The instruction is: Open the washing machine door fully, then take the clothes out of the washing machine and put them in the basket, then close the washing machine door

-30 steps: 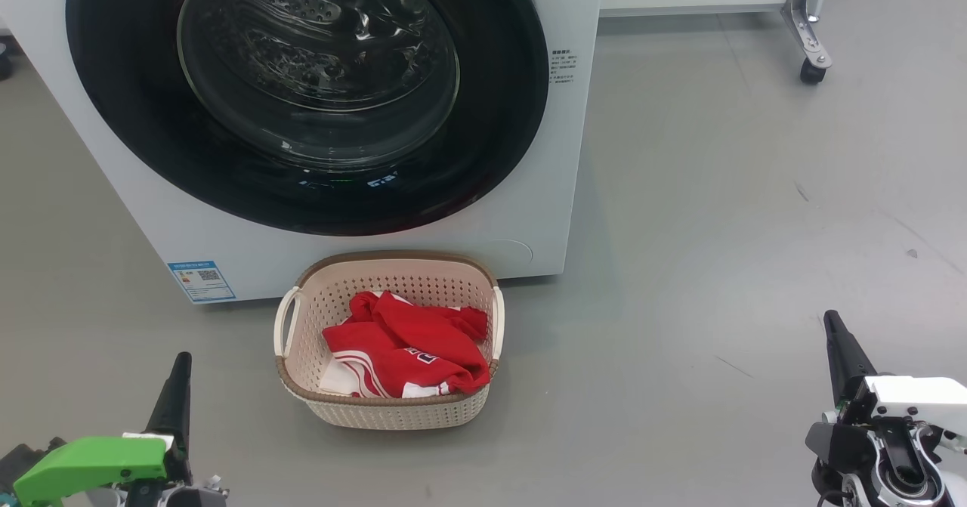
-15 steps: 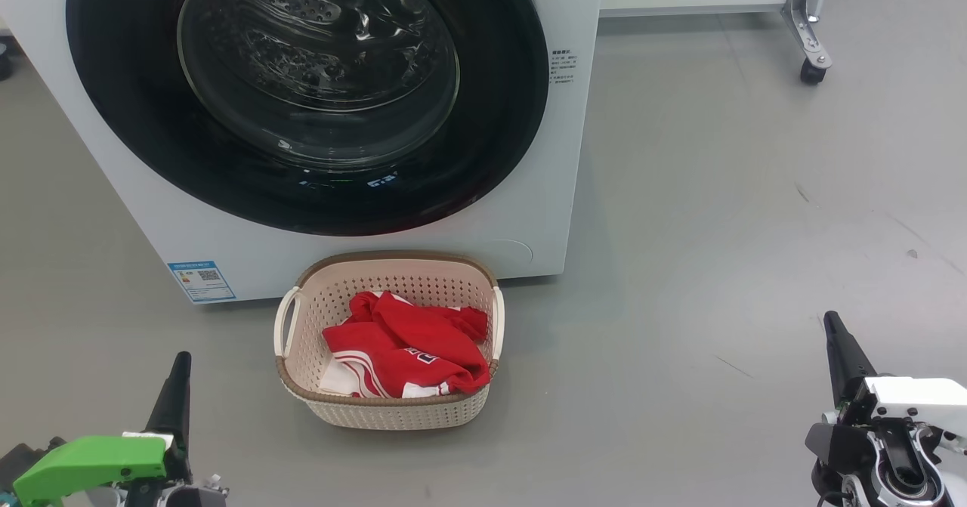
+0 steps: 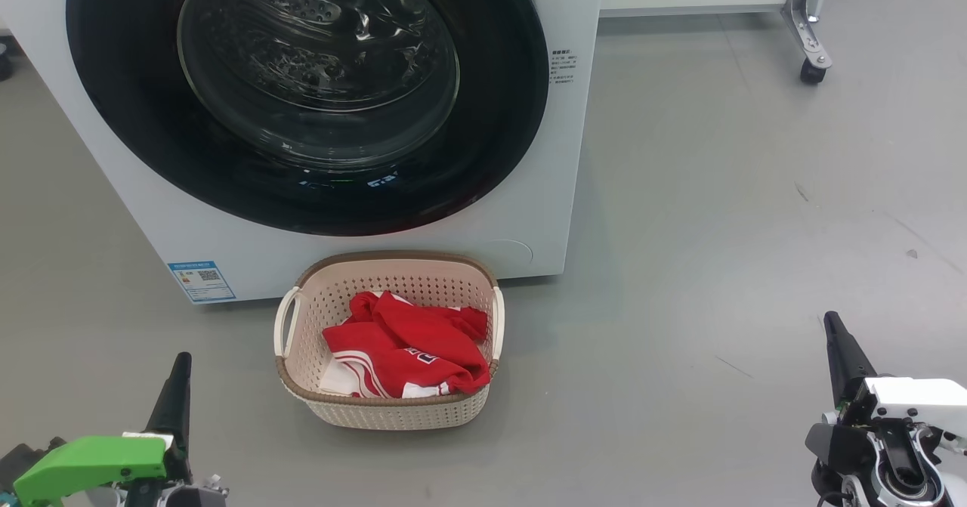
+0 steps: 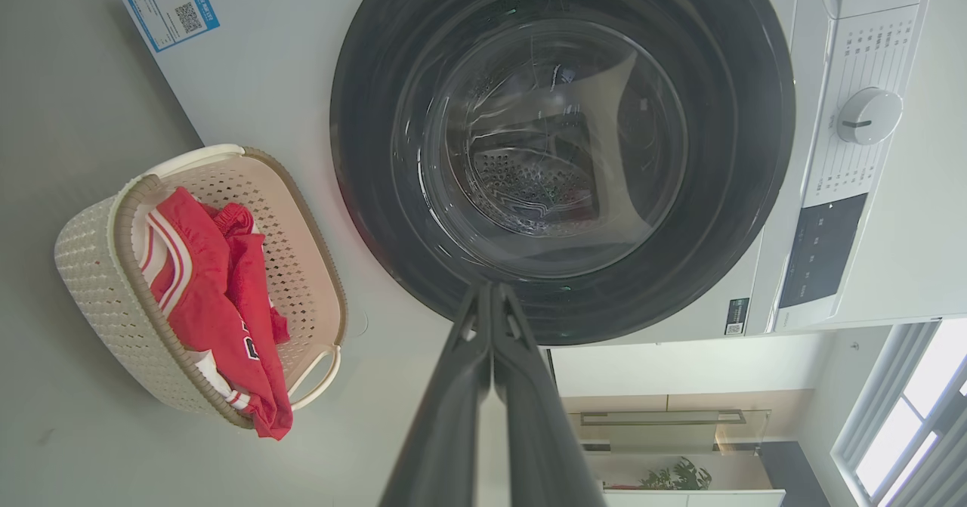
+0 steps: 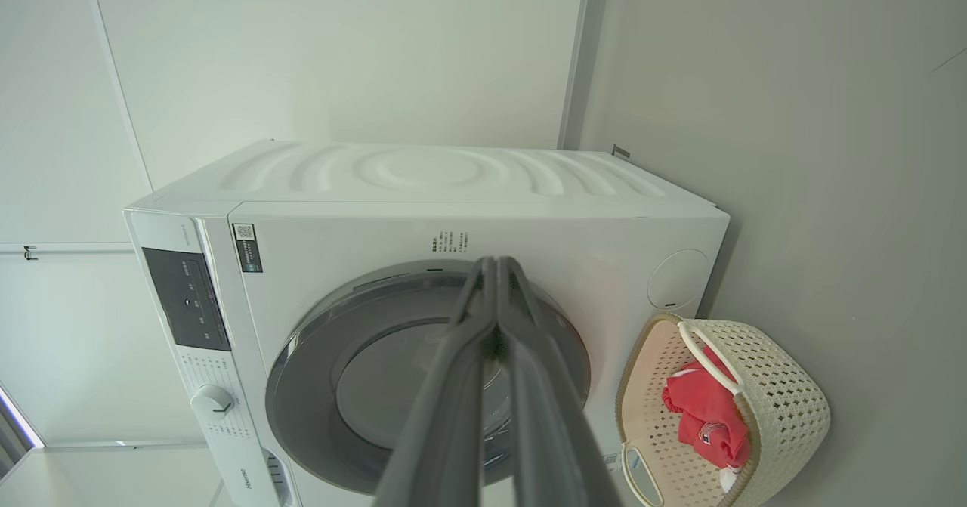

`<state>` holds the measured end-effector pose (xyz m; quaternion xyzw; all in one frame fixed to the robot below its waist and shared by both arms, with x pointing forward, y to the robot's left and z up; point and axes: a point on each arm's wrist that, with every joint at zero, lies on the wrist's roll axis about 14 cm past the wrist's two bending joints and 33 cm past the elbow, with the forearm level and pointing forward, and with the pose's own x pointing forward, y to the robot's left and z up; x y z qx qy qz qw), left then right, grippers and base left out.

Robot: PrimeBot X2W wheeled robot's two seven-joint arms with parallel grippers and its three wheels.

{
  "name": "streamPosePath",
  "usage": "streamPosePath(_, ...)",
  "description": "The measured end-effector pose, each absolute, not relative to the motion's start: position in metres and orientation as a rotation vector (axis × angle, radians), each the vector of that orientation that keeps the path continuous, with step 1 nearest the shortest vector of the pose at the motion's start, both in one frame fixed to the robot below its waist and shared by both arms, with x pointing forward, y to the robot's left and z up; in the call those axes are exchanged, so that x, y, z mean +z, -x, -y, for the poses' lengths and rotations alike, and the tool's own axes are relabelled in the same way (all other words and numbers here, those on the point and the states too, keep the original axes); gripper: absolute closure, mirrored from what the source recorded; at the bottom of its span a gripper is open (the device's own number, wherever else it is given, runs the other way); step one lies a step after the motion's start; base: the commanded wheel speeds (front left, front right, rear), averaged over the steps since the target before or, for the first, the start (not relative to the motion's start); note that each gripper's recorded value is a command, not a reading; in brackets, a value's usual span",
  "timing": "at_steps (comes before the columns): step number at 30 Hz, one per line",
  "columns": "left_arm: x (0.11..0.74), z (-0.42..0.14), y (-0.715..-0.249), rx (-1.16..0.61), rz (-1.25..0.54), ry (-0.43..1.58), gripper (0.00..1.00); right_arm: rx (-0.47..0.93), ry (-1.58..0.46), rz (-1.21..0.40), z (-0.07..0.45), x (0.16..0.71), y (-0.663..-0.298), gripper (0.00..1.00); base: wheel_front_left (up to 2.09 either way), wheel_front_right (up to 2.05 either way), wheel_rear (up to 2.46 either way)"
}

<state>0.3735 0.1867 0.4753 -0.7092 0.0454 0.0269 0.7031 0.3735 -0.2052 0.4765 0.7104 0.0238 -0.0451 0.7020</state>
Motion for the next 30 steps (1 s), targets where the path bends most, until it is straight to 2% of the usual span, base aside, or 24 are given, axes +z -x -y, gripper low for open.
streamPosePath(30,0.4744,-0.1874,-0.3734,0.064,-0.101,1.579,1.0,-0.103,-1.583,-0.052,0.2055,0.4762,-0.3738,1.0,0.0,0.0,0.0)
